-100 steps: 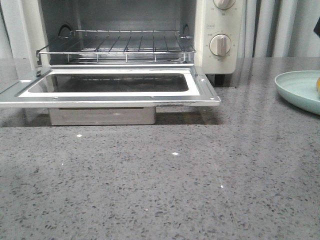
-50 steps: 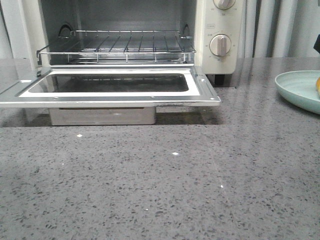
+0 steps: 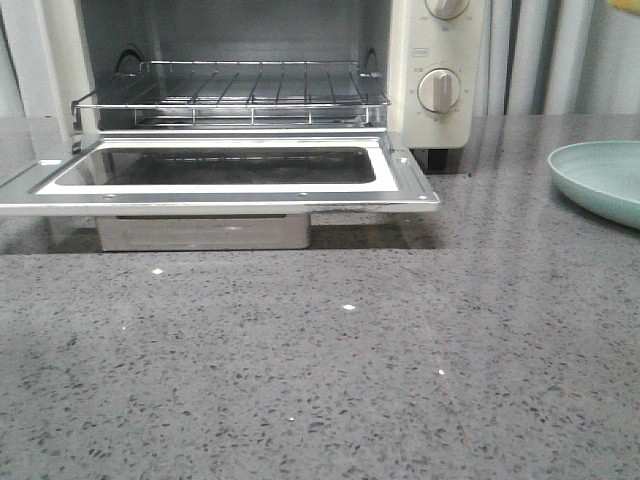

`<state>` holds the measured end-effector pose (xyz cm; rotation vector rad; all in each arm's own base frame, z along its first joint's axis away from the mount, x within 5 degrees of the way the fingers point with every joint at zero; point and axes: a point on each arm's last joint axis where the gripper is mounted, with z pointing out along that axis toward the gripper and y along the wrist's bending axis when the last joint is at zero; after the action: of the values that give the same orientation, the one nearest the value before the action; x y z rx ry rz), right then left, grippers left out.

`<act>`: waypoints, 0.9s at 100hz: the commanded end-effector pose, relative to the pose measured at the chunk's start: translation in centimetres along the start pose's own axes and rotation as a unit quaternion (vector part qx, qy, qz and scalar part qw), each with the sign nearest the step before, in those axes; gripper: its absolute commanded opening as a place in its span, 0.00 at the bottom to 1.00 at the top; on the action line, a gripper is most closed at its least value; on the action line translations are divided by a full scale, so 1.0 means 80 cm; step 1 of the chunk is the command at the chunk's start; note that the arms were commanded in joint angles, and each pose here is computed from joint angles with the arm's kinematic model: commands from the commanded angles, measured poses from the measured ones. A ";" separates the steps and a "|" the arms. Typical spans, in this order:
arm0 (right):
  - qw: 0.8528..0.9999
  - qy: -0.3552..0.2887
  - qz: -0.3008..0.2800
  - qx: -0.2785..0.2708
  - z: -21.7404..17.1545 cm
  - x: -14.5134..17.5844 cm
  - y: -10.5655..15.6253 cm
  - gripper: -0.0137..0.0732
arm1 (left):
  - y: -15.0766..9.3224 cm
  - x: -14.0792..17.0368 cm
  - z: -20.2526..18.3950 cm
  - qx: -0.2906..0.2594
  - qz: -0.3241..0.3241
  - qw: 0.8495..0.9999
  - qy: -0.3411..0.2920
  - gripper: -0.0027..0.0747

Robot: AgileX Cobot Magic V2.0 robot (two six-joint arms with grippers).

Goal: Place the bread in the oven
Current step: 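Grasp the striped croissant on the blue plate with the right gripper, then carry the croissant into the oven and lower it onto the rack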

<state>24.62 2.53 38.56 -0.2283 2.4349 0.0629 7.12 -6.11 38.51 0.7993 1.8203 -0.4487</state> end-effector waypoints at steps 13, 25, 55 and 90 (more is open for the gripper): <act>0.981 -0.038 -0.107 -0.155 -0.035 -0.006 0.086 0.09 | 0.005 -0.020 -0.003 -0.016 -0.014 0.998 -0.059 0.01; 0.964 -0.083 -0.172 -0.188 -0.031 -0.013 0.125 0.09 | 0.005 -0.020 -0.003 -0.017 -0.014 0.998 -0.060 0.01; 0.943 -0.062 -0.256 -0.205 0.027 -0.057 0.171 0.09 | 0.005 -0.020 -0.003 -0.016 -0.015 0.998 -0.061 0.01; 0.929 -0.051 -0.329 -0.162 0.077 -0.125 0.197 0.09 | 0.004 -0.020 -0.003 -0.015 -0.015 0.998 -0.058 0.01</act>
<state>32.69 20.04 37.57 -1.1388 2.2201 0.2683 7.34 -6.05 38.83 0.7689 1.7899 -0.4397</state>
